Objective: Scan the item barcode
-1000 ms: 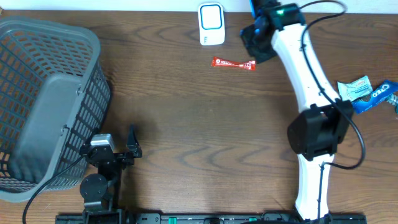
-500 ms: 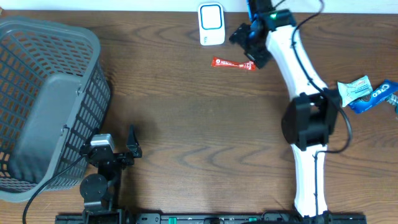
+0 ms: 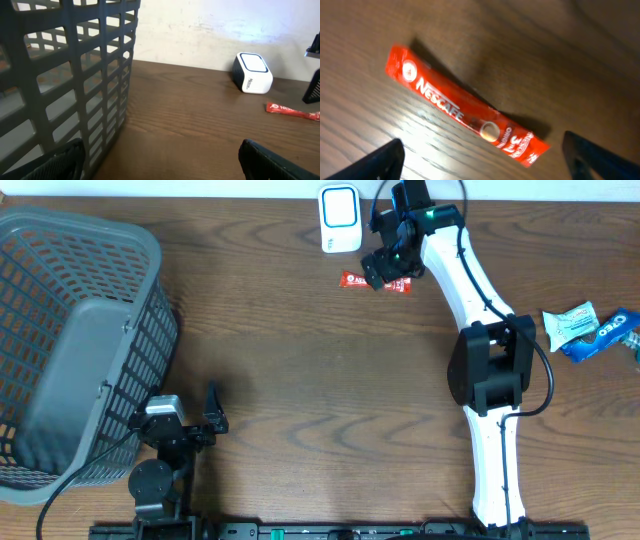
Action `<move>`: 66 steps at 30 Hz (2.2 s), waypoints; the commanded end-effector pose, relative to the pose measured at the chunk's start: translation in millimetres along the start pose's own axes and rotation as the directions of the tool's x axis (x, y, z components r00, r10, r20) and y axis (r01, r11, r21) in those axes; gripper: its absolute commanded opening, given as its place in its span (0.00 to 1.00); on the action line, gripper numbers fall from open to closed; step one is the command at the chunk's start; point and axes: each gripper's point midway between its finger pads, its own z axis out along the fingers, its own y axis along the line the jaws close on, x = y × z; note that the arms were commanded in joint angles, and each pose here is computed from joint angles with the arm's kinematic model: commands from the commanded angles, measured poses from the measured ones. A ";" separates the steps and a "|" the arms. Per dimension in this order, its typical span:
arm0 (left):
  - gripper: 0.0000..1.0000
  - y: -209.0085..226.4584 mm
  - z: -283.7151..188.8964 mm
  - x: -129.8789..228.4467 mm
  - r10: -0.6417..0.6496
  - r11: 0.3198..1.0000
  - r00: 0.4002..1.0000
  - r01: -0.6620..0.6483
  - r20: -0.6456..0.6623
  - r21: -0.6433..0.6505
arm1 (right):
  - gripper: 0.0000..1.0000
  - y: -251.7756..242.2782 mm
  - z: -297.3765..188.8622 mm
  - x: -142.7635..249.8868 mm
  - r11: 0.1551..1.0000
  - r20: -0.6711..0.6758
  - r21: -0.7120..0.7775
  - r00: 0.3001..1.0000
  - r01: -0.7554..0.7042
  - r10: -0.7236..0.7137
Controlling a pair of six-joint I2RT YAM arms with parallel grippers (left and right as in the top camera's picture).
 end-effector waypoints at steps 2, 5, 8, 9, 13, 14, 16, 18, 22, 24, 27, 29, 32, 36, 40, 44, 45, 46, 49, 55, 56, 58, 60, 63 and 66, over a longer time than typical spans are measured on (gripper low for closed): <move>0.98 0.0 0.6 15.1 0.014 1.000 0.999 -0.013 -0.050 0.007 | 0.85 11.1 16.5 9.1 0.966 -0.036 -0.041 0.966 0.256 -0.257; 0.98 0.0 0.6 15.0 0.014 1.000 0.999 -0.013 -0.050 0.007 | 0.82 14.6 27.2 17.3 0.951 -0.064 -0.062 0.950 0.303 -0.306; 0.98 0.0 0.6 15.0 0.014 1.000 0.999 -0.013 -0.050 0.007 | 0.83 14.7 42.6 24.8 0.947 -0.086 -0.078 0.944 0.312 -0.318; 0.98 0.0 0.6 15.0 0.014 1.000 0.999 -0.013 -0.050 0.007 | 0.84 14.9 46.3 26.7 0.947 -0.092 -0.082 0.944 0.311 -0.318; 0.98 0.0 0.6 15.1 0.014 1.000 0.999 -0.013 -0.050 0.007 | 0.79 16.0 69.0 40.6 0.943 -0.131 -0.109 0.936 0.315 -0.327; 0.98 0.0 0.6 15.0 0.014 1.000 0.999 -0.013 -0.050 0.007 | 0.77 15.9 74.3 44.1 0.943 -0.141 -0.113 0.934 0.313 -0.328; 0.98 0.0 0.6 15.1 0.014 1.000 0.999 -0.013 -0.050 0.007 | 0.61 13.6 81.1 49.7 0.944 -0.161 -0.111 0.931 0.312 -0.327; 0.98 0.0 0.6 15.1 0.014 1.000 0.999 -0.013 -0.050 0.007 | 0.34 13.2 84.1 55.1 0.944 -0.176 -0.122 0.929 0.306 -0.324; 0.98 0.0 0.6 15.1 0.014 1.000 0.999 -0.013 -0.050 0.007 | 0.01 7.5 81.9 65.5 0.955 -0.220 -0.117 0.931 0.272 -0.292; 0.98 0.0 0.6 15.0 0.014 1.000 0.999 -0.013 -0.050 0.007 | 0.01 -5.4 78.2 76.5 0.981 -0.282 -0.058 0.940 0.185 -0.194; 0.98 0.0 0.6 15.0 0.014 1.000 0.999 -0.013 -0.050 0.007 | 0.01 -17.1 66.4 95.3 0.998 -0.350 -0.030 0.935 0.052 -0.059; 0.98 0.0 0.6 15.0 0.014 1.000 0.999 -0.013 -0.050 0.007 | 0.01 -27.9 55.6 105.5 0.999 -0.377 -0.006 0.925 -0.047 0.041; 0.98 0.0 0.6 15.1 0.014 1.000 0.999 -0.013 -0.050 0.007 | 0.01 -54.1 33.8 122.0 0.975 -0.400 0.052 0.890 -0.215 0.218; 0.98 0.0 0.6 15.1 0.014 1.000 0.999 -0.013 -0.050 0.007 | 0.01 -110.2 12.2 156.0 0.904 -0.406 0.193 0.807 -0.382 0.428; 0.98 0.0 0.6 15.0 0.014 1.000 0.999 -0.013 -0.050 0.007 | 0.01 -164.4 -8.2 202.0 0.807 -0.403 0.344 0.701 -0.480 0.589; 0.98 0.0 0.6 15.0 0.014 1.000 0.999 -0.013 -0.050 0.007 | 0.01 -205.5 -25.7 241.5 0.736 -0.386 0.427 0.630 -0.525 0.674; 0.98 0.0 0.6 15.1 0.014 1.000 0.999 -0.013 -0.050 0.007 | 0.01 -212.7 -28.8 248.8 0.722 -0.381 0.439 0.617 -0.534 0.688; 0.98 0.0 0.6 15.0 0.014 1.000 0.999 -0.013 -0.050 0.007 | 0.01 -218.6 -31.1 255.0 0.709 -0.375 0.445 0.605 -0.547 0.702; 0.98 0.0 0.6 15.1 0.014 1.000 0.999 -0.013 -0.050 0.007 | 0.01 -233.9 -36.6 270.8 0.674 -0.355 0.457 0.575 -0.581 0.737; 0.98 0.0 0.6 15.1 0.014 1.000 0.999 -0.013 -0.050 0.007 | 0.19 -242.0 -51.0 262.2 0.642 -0.296 0.411 0.571 -0.648 0.766; 0.98 0.0 0.6 15.1 0.014 1.000 0.999 -0.013 -0.050 0.007 | 0.28 -241.8 -57.9 254.4 0.640 -0.274 0.392 0.580 -0.661 0.767; 0.98 0.0 0.6 15.1 0.014 1.000 0.999 -0.013 -0.050 0.007 | 0.49 -241.9 -78.7 235.2 0.632 -0.213 0.356 0.599 -0.688 0.772; 0.98 0.0 0.6 15.1 0.014 1.000 0.999 -0.013 -0.050 0.007 | 0.99 -242.0 -109.1 215.3 0.624 -0.134 0.331 0.619 -0.708 0.774; 0.98 0.0 0.6 15.1 0.014 1.000 0.999 -0.013 -0.050 0.007 | 0.99 -236.5 -170.7 192.9 0.615 -0.009 0.325 0.648 -0.718 0.762; 0.98 0.0 0.6 15.1 0.014 1.000 0.999 -0.013 -0.050 0.007 | 0.99 -221.4 -230.4 179.2 0.603 0.102 0.319 0.659 -0.731 0.745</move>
